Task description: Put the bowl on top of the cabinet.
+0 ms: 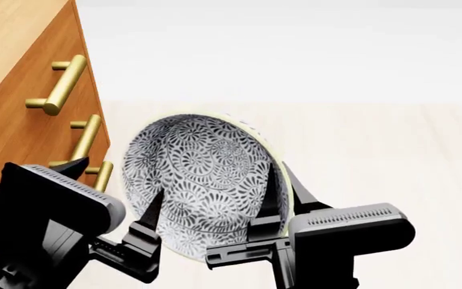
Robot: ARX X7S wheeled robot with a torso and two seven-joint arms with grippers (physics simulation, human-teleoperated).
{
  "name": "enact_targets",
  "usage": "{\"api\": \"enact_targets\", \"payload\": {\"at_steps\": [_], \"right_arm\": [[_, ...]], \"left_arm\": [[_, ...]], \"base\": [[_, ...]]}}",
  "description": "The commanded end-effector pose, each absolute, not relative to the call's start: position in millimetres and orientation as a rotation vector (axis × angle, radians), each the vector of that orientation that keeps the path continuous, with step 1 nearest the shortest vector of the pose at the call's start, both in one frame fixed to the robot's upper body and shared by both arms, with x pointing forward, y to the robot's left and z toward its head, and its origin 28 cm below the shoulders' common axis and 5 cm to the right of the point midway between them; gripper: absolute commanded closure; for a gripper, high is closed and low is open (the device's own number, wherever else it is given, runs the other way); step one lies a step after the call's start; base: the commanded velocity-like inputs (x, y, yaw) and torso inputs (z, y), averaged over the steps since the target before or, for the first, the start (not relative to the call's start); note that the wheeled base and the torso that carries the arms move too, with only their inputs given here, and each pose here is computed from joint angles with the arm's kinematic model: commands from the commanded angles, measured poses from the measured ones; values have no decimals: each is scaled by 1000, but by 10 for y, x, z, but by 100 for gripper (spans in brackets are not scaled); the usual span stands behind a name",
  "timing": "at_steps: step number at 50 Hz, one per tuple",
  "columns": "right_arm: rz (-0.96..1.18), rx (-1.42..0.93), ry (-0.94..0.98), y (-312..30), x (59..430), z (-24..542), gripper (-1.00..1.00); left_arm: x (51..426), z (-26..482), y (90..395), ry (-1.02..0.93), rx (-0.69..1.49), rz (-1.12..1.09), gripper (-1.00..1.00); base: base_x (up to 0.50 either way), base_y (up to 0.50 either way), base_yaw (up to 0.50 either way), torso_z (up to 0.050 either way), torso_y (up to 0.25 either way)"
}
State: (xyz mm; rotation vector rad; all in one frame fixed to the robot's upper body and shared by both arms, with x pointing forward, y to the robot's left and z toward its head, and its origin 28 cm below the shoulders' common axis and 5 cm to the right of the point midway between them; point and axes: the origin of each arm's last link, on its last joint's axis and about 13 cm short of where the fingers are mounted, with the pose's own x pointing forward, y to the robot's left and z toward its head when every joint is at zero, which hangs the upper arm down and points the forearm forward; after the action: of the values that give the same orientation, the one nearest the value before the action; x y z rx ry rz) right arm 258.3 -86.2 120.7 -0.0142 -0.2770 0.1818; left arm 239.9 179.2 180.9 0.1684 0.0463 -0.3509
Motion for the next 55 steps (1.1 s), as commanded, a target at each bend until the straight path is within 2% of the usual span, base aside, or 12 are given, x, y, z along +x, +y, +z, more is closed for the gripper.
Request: {"api": "enact_targets", "payload": {"at_steps": [1, 44, 45, 55], "right_arm": [[211, -26, -307, -861, 2597, 1251, 100], [213, -26, -308, -869, 2584, 1242, 100], [212, -25, -307, -871, 2585, 1239, 100], [210, -27, -305, -867, 2585, 1226, 100]], "left_arm": [[2490, 1799, 1798, 45, 141, -349, -100], [2619, 1686, 1801, 75, 150, -361, -100], [2617, 1683, 1802, 75, 150, -361, 100], [2586, 1663, 1805, 71, 158, -380, 100]], "base": [[0, 0, 0, 0, 10], [0, 0, 0, 0, 0], [0, 0, 0, 0, 0], [0, 0, 0, 0, 1]]}}
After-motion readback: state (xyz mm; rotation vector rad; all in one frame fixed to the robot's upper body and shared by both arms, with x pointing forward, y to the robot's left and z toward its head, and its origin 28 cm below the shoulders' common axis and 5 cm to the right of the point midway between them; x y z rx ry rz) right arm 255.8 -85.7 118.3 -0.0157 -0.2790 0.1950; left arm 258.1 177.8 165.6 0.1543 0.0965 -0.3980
